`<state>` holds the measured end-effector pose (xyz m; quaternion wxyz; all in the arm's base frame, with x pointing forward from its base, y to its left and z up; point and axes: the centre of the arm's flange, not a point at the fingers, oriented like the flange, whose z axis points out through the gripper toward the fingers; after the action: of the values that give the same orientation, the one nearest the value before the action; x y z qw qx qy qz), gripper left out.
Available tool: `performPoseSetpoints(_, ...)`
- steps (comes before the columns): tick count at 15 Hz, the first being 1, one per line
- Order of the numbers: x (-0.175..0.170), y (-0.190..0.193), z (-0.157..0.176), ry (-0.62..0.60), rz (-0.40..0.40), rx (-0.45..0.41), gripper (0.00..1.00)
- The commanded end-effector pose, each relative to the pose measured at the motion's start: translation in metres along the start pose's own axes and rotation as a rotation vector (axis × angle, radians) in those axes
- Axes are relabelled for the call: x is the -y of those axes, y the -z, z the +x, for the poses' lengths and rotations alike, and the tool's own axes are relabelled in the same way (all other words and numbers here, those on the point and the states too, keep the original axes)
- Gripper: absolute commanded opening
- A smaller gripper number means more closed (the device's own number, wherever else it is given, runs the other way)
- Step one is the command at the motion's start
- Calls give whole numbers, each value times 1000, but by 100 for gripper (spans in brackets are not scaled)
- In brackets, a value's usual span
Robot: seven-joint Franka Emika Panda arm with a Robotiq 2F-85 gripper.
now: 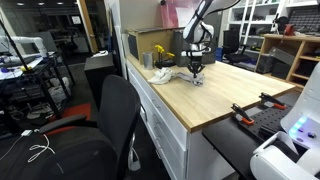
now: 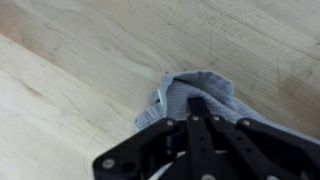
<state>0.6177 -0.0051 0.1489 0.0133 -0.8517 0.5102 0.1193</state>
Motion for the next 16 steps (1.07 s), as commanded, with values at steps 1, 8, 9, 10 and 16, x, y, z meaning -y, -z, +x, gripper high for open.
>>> performPoseSetpoints(1,8,-33,-5,-123,-1,-4,0)
performPoseSetpoints(8,3,-39,-5,-174,24,-55,0)
performPoseSetpoints(9,0,-32,-6,-176,33,-56,0)
performPoseSetpoints(10,-5,-20,-8,-161,44,-58,0)
performPoseSetpoints(16,-53,53,-26,63,22,-110,0)
